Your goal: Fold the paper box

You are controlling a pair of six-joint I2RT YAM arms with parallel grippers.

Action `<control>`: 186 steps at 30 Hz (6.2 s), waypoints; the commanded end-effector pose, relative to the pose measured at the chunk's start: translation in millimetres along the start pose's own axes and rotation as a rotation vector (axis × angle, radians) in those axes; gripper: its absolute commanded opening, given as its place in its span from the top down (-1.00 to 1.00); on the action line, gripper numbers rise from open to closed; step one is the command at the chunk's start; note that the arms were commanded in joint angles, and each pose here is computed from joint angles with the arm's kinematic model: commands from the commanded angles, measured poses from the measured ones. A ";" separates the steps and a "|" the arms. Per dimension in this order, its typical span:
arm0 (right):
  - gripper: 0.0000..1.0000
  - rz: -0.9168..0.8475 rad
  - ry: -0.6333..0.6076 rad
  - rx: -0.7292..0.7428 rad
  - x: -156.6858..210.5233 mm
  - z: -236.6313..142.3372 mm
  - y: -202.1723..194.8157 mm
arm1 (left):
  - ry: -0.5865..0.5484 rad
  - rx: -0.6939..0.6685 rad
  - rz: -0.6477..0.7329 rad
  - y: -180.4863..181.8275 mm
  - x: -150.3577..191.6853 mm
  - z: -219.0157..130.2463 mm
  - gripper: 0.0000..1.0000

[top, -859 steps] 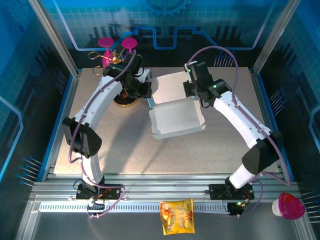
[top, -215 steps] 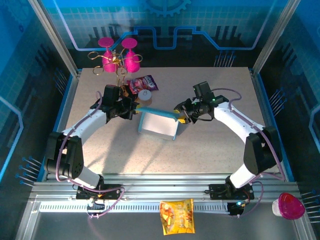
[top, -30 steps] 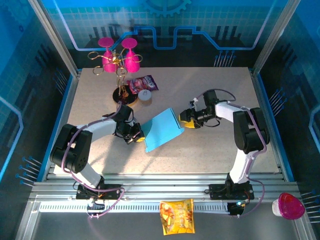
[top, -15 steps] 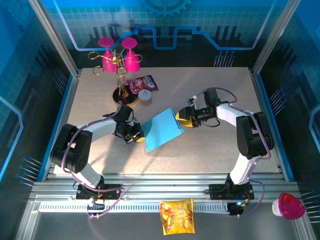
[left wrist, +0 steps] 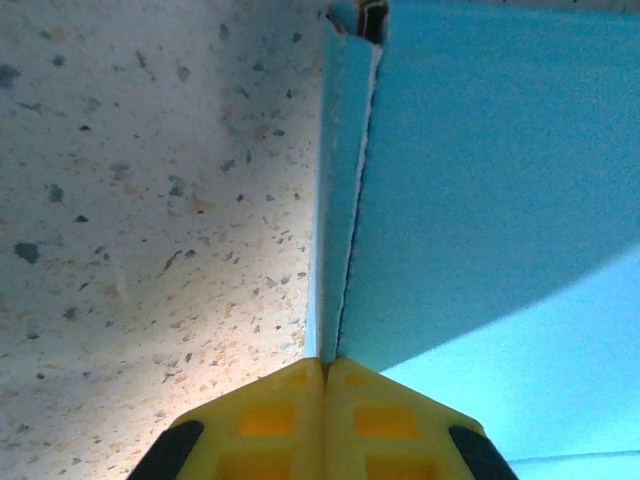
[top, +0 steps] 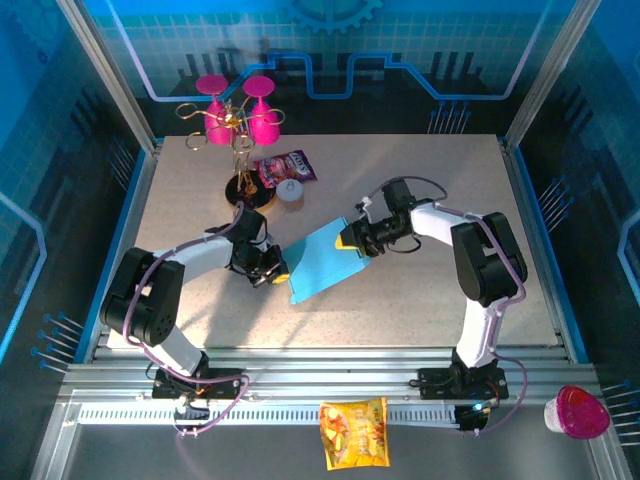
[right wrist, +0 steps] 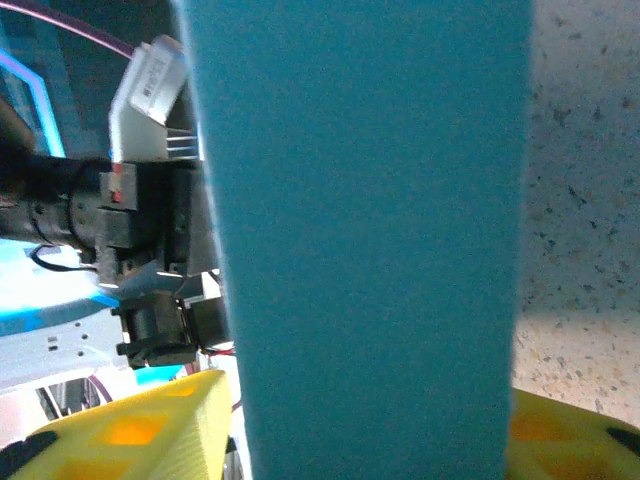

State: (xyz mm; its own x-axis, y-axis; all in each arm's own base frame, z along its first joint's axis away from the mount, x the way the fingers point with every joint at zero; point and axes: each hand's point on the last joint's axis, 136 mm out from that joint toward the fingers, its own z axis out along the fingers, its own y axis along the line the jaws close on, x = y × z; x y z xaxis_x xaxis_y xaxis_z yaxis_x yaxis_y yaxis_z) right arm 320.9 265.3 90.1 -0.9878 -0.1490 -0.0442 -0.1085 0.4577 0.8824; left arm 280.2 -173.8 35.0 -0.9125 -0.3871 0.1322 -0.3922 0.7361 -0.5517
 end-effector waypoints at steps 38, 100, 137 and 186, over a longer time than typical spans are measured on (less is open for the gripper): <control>0.26 1.156 -0.077 -0.267 32.5 -42.2 -20.1 | -0.093 0.357 -0.503 -50.1 -14.2 -28.4 -0.44; -0.61 0.956 -0.259 -0.048 30.5 -117.5 18.8 | -0.016 0.286 -1.359 -30.5 12.3 -16.0 0.50; 0.29 -0.751 0.038 0.603 -5.7 -38.2 64.3 | -0.016 0.055 -1.573 38.2 -22.1 -44.2 0.38; 0.86 -0.729 0.078 0.635 -30.2 -18.5 74.8 | -0.022 0.047 -1.527 39.3 -31.7 -46.2 0.42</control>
State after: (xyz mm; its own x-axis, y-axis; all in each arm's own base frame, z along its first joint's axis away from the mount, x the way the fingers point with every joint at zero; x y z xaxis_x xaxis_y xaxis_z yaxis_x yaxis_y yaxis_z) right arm 350.4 278.2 156.3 -0.6648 -0.6195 -0.4174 -0.7370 0.6353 0.2308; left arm 299.4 -122.1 62.9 0.2654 -0.7086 0.6538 -0.9400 -0.3409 0.0121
